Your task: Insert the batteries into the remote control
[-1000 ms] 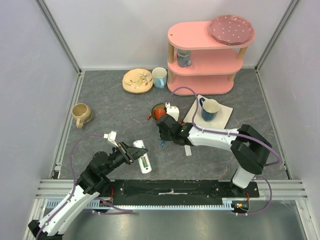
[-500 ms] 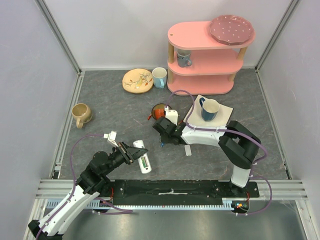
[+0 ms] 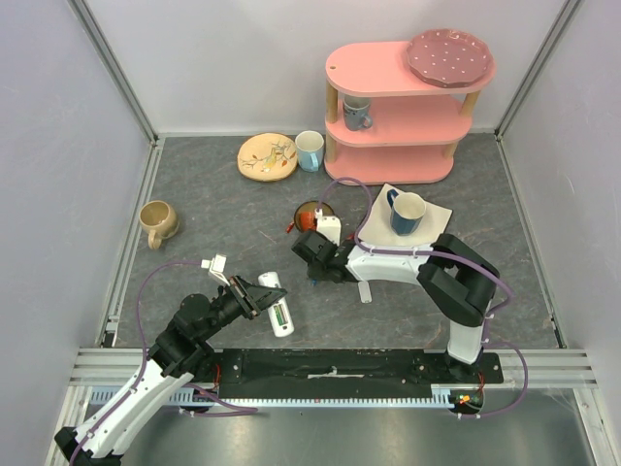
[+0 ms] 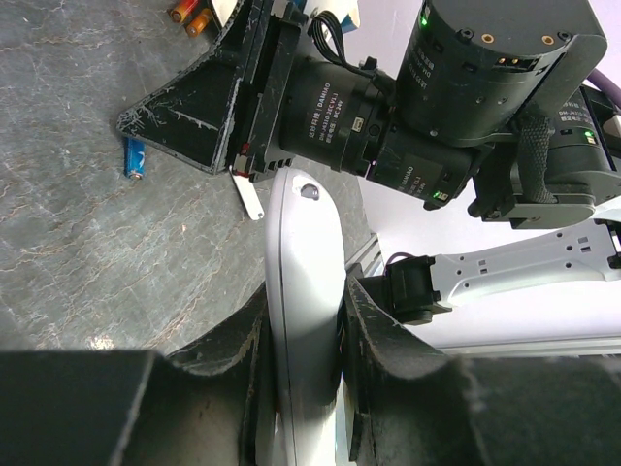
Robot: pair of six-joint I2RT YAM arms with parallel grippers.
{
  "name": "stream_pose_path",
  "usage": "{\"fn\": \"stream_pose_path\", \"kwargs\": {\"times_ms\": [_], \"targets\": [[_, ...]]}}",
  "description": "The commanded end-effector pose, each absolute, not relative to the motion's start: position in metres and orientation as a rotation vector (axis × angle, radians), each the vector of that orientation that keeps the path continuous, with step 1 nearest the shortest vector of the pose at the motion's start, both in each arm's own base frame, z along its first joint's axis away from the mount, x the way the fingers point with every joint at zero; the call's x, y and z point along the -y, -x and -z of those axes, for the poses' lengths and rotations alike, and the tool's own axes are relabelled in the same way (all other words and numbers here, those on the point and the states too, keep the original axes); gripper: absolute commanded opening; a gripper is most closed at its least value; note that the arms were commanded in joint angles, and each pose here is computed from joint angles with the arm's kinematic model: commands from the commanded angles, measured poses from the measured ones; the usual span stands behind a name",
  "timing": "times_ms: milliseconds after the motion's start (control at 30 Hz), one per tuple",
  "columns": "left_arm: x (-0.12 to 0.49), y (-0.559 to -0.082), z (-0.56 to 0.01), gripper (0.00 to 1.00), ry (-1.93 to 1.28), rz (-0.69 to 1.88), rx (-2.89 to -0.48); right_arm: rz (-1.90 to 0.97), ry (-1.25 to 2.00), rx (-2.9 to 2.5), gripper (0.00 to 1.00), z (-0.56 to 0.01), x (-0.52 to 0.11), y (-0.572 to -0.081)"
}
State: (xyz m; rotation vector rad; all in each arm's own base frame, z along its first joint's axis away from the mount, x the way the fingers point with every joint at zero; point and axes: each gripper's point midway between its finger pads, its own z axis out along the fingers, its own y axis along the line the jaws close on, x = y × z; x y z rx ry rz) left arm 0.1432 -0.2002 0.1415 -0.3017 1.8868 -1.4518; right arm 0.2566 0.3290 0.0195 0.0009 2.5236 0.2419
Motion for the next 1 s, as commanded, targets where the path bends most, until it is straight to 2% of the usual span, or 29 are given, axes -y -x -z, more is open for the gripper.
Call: {"fn": "stream_pose_path", "kwargs": {"times_ms": [0,233,400,667,833,967], "targets": [[0.196,-0.142,-0.149,0.02,0.27,1.451,-1.838,-0.244,-0.019,-2.532,0.39,-0.017,-0.337,-0.255],[0.197,-0.141,-0.148,0.02,0.269,1.45,-1.842,-0.232,0.025,-2.548,0.2,-0.011,-0.338,-0.252],[0.197,-0.141,-0.148,0.02,0.268,1.454,-1.841,-0.207,0.134,-2.547,0.01,-0.011,-0.336,-0.254],[0.198,-0.142,-0.146,0.02,0.28,1.462,-1.841,-0.276,0.353,-2.589,0.0,-0.005,-0.329,-0.249],[0.199,-0.145,-0.147,0.02,0.301,1.478,-1.825,-0.455,0.388,-2.364,0.0,-0.071,-0.332,-0.252],[0.203,-0.148,-0.15,0.02,0.31,1.499,-1.812,-0.521,0.509,-2.194,0.0,-0.124,-0.338,-0.238]]}}
